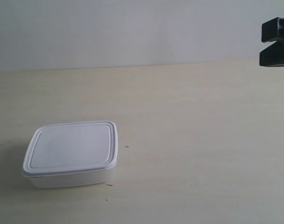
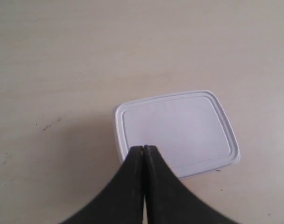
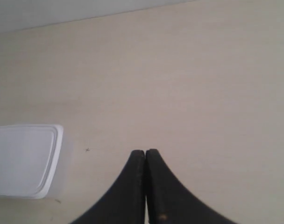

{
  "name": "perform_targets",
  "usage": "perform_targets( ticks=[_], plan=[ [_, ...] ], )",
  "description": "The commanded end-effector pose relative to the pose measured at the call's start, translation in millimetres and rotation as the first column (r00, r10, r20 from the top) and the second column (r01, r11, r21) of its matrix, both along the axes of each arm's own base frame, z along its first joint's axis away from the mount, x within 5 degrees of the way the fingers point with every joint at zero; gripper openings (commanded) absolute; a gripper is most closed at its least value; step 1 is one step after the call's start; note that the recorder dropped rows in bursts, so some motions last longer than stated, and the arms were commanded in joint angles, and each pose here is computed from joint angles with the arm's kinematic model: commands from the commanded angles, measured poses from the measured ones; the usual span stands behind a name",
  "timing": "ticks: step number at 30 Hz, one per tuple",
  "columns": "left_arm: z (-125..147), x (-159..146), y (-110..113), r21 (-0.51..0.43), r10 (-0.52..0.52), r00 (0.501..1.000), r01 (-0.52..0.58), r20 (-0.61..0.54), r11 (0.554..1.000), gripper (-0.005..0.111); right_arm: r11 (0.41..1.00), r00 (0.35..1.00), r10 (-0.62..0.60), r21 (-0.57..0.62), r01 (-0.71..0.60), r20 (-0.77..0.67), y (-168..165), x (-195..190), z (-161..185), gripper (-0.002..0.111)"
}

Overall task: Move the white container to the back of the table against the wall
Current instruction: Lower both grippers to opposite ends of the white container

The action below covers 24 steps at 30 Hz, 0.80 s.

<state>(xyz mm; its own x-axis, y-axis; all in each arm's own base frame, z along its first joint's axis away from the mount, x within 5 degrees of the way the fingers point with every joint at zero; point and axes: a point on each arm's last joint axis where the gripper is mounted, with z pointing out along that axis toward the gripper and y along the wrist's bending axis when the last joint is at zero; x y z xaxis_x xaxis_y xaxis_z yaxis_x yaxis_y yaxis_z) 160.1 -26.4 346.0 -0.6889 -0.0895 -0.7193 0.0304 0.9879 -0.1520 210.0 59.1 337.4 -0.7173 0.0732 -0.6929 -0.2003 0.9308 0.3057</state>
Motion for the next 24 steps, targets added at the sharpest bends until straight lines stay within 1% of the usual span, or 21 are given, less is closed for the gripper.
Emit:
perform_targets(
  ticks=[1, 5, 8, 10, 12, 15, 19, 24],
  plan=[
    [0.6, 0.3, -0.5, 0.023, -0.019, 1.000, 0.020, -0.002, 1.000, 0.000, 0.998, 0.991, 0.060, 0.013, -0.059, -0.122, 7.7, 13.0, -10.3, 0.000],
    [0.6, 0.3, -0.5, 0.023, -0.019, 1.000, 0.020, -0.002, 1.000, 0.000, 0.995, 0.979, 0.092, 0.039, -0.087, -0.181, 14.2, 28.5, -9.6, 0.000],
    [-0.6, -1.1, -1.8, 0.005, -0.024, 0.999, 0.024, -0.023, 1.000, 0.000, 0.989, 0.976, 0.139, 0.075, -0.128, -0.168, 22.6, 42.2, 1.5, 0.000],
    [-2.1, -3.1, -3.9, -0.006, -0.047, 0.998, 0.047, -0.049, 0.999, 0.000, 0.982, 0.970, 0.186, 0.069, -0.177, -0.158, 33.8, 49.2, 9.0, 0.000],
    [-3.4, -5.2, -6.5, -0.020, -0.077, 0.994, 0.076, -0.073, 0.997, 0.000, 0.969, 0.956, 0.247, 0.068, -0.239, -0.157, 50.7, 53.2, 14.1, 0.000],
    [-7.6, -6.8, -8.4, -0.034, -0.095, 0.991, 0.092, -0.099, 0.995, 0.000, 0.945, 0.929, 0.327, 0.045, -0.324, -0.174, 78.9, 58.5, 14.5, 0.000],
    [-16.9, -9.7, -10.8, -0.063, -0.109, 0.984, 0.101, -0.143, 0.993, 0.000, 0.921, 0.890, 0.369, -0.025, -0.390, -0.269, 114.2, 60.4, -1.4, 0.000],
    [-37.0, -14.0, -14.6, -0.111, -0.130, 0.969, 0.108, -0.211, 0.988, 0.000, 0.863, 0.820, 0.466, -0.036, -0.505, -0.332, 154.8, 46.2, -19.4, 0.000]
  ],
)
